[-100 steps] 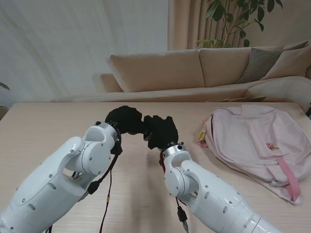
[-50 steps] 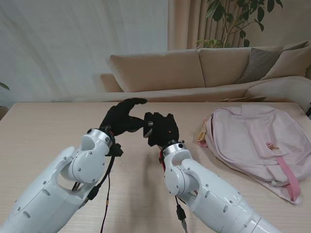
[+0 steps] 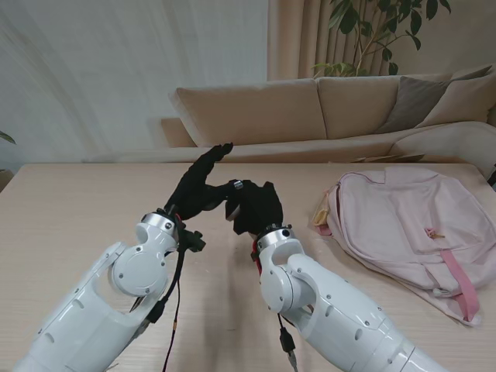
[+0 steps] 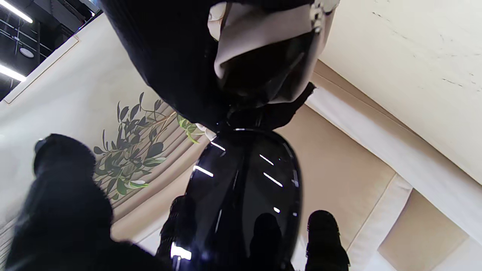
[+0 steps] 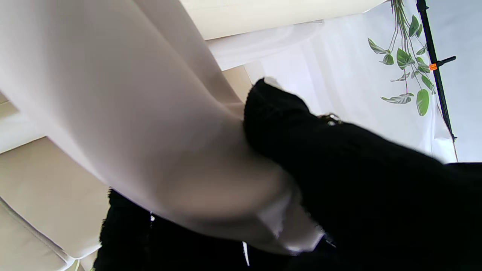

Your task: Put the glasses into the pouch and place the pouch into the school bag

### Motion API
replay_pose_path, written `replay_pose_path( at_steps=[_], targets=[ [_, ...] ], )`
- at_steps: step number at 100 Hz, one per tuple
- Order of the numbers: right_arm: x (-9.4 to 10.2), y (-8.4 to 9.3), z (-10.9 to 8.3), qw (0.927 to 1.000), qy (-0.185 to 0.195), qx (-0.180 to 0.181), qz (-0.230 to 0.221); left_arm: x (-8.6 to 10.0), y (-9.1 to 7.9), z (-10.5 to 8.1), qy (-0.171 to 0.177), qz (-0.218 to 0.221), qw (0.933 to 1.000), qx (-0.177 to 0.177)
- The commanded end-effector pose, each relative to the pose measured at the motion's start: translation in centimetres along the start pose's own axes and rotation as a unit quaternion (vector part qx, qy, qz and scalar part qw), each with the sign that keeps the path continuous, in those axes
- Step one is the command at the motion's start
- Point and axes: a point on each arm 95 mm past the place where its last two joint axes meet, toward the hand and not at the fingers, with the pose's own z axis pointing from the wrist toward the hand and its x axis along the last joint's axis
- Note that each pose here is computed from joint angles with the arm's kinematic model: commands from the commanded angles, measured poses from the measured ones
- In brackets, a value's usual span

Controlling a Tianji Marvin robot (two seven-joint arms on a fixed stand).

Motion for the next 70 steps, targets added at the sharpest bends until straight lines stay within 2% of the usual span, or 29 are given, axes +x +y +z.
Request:
replay_pose_path(
  at_steps=[1,31,39,59,70],
  targets=[
    [0.6,0.0,0.1,1.0,0.007,0.006,0.003,0.5,0.7,0.3,0.009,-0.002,0.9999,-0.013],
    [0.7,0.1,0.3,0.9999,0.008,0.009,0.001,0.3,2.4,1.0,0.034,-0.017,0.9977,-0.056],
    [0.8,0.2,0.4,1.0,0.004,0.008,0.003,0.2,2.9,0.9,0.039,-0.007,0.9964,-0.075],
    [0.9,0.4,0.5,0.9999,-0.005,0.008,0.014,-0.2,3.7,1.4,0.043,0.014,0.9955,-0.084],
    [1.0,0.3,0.4,0.9998,-0.005,0.009,0.015,-0.1,3.9,1.7,0.051,0.024,0.9908,-0.123]
  ],
)
